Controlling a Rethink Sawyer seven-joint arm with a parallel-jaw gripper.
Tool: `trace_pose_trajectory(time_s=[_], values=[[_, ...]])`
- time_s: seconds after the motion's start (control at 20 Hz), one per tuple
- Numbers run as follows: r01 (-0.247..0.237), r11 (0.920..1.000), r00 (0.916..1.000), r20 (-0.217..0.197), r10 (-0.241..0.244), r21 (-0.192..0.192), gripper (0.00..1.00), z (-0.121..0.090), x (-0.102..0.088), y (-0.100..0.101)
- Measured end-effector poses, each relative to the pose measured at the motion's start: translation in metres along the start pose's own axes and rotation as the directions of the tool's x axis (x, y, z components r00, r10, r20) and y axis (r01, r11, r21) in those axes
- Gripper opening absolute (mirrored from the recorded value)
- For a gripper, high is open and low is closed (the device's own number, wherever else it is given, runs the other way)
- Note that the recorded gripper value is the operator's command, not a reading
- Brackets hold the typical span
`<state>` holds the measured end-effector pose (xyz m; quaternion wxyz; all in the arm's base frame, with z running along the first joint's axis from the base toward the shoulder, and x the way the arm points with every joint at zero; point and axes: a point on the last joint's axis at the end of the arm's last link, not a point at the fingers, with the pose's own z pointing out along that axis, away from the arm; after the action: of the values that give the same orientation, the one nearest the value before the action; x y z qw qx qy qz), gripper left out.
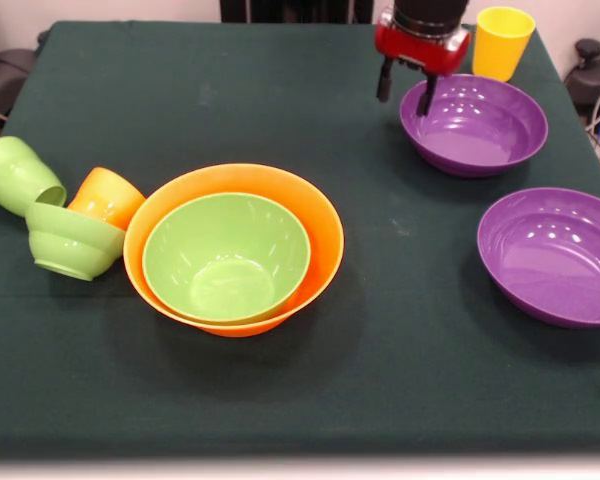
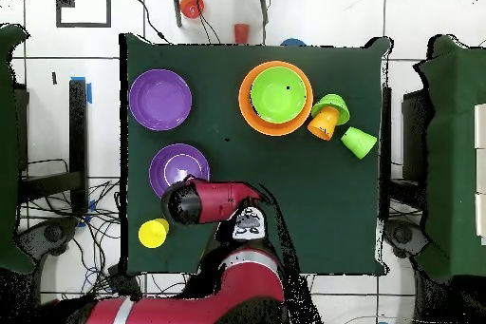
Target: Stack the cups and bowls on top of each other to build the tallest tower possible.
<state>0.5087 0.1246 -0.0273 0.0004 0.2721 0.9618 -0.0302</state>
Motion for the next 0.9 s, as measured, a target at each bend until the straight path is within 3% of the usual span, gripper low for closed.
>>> trace_pose_trajectory(time_s=[0.3,0.8,0.85,0.9], values=[[0.018,0.9998,0.9997,0.018,-0.018,0.008,1.00,0.028,0.009,-0.004],[0.032,0.9994,0.9976,0.062,-0.032,-0.009,1.00,0.029,0.000,-0.007],[0.030,0.9995,0.9973,0.068,-0.029,-0.010,0.00,0.029,-0.005,-0.012],[0.029,0.9995,0.9972,0.069,-0.028,-0.011,0.00,0.028,-0.006,-0.013]])
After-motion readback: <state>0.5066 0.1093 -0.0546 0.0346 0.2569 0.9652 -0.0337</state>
